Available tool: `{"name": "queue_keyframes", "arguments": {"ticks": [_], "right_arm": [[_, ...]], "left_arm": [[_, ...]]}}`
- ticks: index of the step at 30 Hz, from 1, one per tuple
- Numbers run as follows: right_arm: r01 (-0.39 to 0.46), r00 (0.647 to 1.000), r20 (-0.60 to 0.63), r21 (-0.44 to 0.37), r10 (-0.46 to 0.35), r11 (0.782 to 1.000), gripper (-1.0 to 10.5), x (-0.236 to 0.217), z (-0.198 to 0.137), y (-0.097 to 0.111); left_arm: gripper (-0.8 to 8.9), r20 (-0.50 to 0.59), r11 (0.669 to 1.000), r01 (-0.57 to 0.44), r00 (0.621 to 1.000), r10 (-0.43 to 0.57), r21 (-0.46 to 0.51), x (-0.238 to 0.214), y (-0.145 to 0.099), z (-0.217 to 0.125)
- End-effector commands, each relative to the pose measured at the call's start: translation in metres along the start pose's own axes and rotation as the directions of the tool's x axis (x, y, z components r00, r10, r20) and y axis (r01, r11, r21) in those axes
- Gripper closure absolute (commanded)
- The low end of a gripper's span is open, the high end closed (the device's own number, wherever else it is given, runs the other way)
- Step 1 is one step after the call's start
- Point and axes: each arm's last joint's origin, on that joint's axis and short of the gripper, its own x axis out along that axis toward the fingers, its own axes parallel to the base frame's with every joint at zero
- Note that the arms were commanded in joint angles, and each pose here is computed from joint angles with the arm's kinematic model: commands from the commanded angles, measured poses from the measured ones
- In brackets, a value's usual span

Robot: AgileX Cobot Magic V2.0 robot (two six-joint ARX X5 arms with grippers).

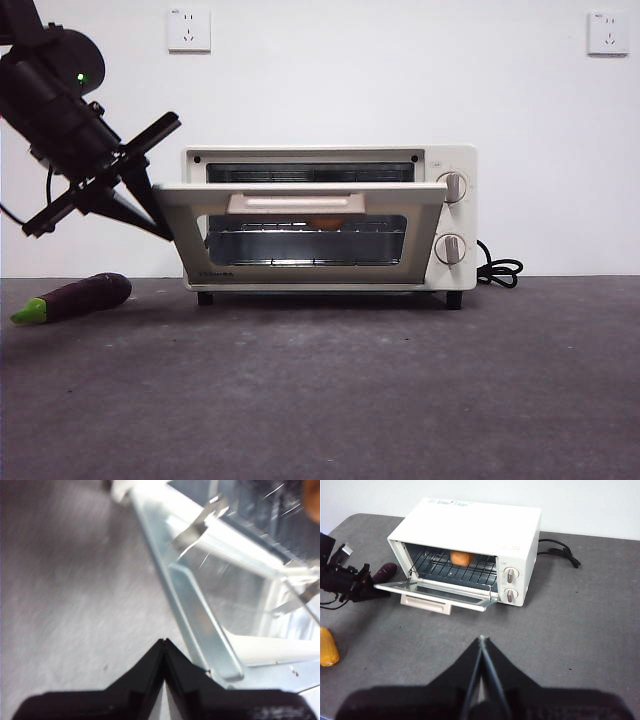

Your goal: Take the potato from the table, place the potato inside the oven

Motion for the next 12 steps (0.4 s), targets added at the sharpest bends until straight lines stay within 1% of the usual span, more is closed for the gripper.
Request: {"name": "queue_keyframes", "arguments": {"ticks": [1, 8, 12], "right_arm": [[0.007, 1.000, -0.021, 0.002, -0.007, 1.000, 9.5, 0.000, -0.003, -0.001], [0.021, 1.000, -0.017, 0.002, -0.021, 1.000, 9.5, 0.000, -0.002, -0.001], [0.021, 1.000, -0.017, 0.006, -0.021, 1.000, 9.5, 0.000, -0.002, -0.001]], "left_arm": [[8.20, -0.005, 0.997, 0.061, 0.998, -0.061, 0.037, -0.001, -0.012, 0.003], [8.20, 0.048, 0.994, 0.085, 0.995, -0.089, 0.073, -0.011, -0.026, 0.015], [8.20, 0.095, 0.993, 0.078, 0.992, -0.087, 0.093, -0.017, -0.034, 0.022]]}}
